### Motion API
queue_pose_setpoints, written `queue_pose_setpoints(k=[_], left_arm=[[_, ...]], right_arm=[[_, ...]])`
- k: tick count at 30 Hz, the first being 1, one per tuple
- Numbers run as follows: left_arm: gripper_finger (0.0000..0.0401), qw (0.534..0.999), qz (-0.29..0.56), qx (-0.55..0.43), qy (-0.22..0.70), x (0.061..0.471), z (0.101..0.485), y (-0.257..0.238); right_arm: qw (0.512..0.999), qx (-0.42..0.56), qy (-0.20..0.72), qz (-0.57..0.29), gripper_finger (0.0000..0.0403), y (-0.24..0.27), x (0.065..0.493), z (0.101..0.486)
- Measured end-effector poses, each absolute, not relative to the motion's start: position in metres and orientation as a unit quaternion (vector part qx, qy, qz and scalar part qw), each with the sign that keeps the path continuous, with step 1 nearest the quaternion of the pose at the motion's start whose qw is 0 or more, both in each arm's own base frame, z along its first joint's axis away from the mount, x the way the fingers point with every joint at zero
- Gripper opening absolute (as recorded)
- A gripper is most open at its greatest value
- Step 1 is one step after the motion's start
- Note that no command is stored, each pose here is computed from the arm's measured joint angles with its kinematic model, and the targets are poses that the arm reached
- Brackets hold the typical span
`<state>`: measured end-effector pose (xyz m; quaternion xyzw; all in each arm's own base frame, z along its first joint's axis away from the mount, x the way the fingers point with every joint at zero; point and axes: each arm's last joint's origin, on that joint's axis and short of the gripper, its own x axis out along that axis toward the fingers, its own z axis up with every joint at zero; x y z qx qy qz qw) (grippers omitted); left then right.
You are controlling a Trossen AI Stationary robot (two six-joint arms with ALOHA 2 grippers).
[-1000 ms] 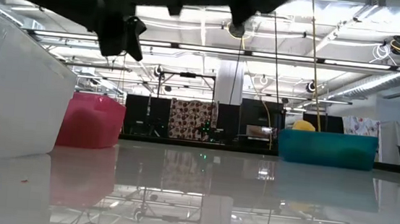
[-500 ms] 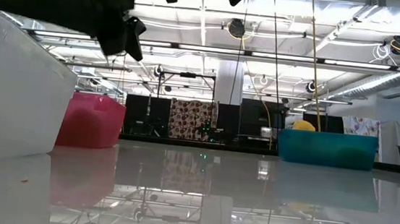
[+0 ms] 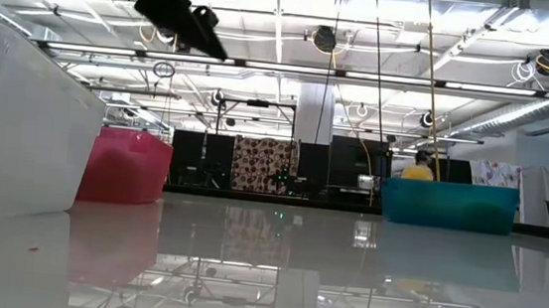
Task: Sort produce into baskets
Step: Return to Home Position
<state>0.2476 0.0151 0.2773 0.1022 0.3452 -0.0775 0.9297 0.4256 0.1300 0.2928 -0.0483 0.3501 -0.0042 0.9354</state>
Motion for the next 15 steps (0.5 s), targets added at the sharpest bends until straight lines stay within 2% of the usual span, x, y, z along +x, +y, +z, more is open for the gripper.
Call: queue_pose_setpoints(k=[4,10,15], left_arm=[[0.0296,0.945,-0.071,0.109,0.300,0.253,0.285,0.016],[0.0296,0.952,-0.064,0.117,0.274,0.256,0.290,0.016],[0.0296,0.958,-0.060,0.117,0.254,0.250,0.292,0.016]], right_arm=[[0.922,-0.082,0.377,-0.035,0.0197,0.112,0.402,0.318],[0.900,-0.093,0.420,-0.065,0.0175,0.079,0.380,0.334],[0.889,-0.097,0.440,-0.088,0.0153,0.045,0.358,0.325]])
